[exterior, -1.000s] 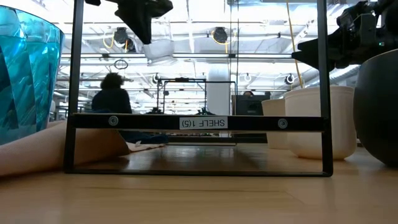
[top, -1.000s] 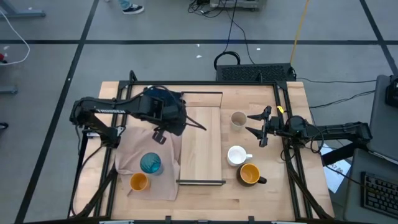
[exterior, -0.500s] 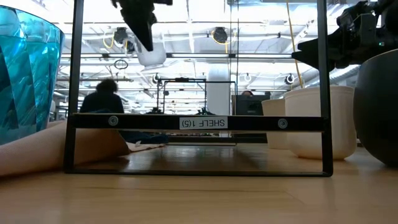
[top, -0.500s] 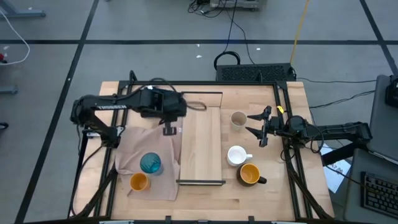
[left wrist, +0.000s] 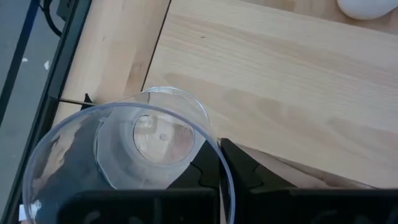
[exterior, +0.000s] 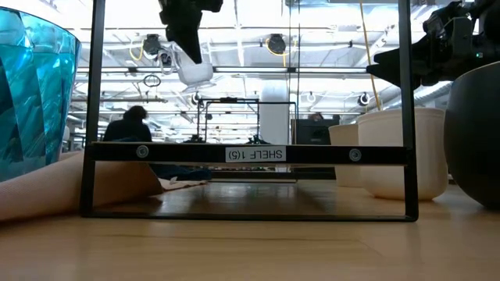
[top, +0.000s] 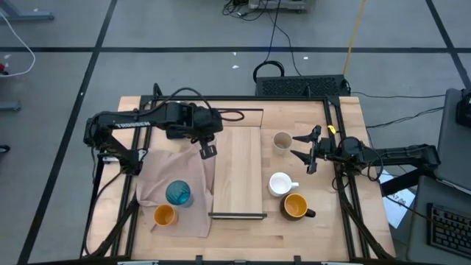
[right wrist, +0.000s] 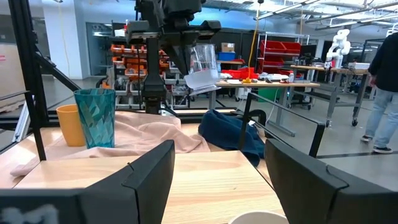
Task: Stack small to large cups/mugs on shelf
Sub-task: Put the transparent glass on the shelf
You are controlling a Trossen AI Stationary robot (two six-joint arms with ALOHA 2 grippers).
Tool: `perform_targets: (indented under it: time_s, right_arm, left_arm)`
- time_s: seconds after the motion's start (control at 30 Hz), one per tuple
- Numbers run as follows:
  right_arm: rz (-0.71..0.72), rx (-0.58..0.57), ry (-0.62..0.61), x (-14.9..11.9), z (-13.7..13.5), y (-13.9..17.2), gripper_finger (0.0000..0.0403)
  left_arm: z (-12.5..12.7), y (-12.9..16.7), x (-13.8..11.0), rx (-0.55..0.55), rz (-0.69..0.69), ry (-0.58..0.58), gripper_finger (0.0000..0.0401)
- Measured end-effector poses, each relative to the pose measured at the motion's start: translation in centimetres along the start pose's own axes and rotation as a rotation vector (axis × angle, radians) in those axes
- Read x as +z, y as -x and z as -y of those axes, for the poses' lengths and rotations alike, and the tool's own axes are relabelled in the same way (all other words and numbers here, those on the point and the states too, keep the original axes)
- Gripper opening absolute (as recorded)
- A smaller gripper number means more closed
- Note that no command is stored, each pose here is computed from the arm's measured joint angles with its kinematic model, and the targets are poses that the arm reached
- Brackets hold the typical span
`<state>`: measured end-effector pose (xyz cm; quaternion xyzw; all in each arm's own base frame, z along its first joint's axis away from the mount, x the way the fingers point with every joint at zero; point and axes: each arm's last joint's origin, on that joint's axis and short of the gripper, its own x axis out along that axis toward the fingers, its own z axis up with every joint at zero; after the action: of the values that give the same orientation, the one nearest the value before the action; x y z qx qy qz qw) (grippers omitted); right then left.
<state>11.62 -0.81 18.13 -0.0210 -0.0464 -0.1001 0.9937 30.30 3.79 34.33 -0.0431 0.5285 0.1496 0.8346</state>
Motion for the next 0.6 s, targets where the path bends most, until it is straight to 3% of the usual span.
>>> perform_targets:
  time_s: [0.23, 0.43, 0.6]
  right_arm:
    - [0.0, 0.0, 0.0, 0.0, 0.0, 0.0, 0.0242]
    - [0.0, 0.0, 0.0, 0.0, 0.0, 0.0, 0.0242]
    - [0.0, 0.0, -0.002, 0.0, 0.0, 0.0, 0.0242]
  left_arm:
    - [-0.4, -0.1, 0.2, -0.018, 0.009, -0.006, 0.0001]
    - [-0.7, -0.1, 1.4, -0.095, 0.122, -0.041, 0.0]
    - [-1.8, -0.8, 1.9, -0.1, 0.131, -0.024, 0.0]
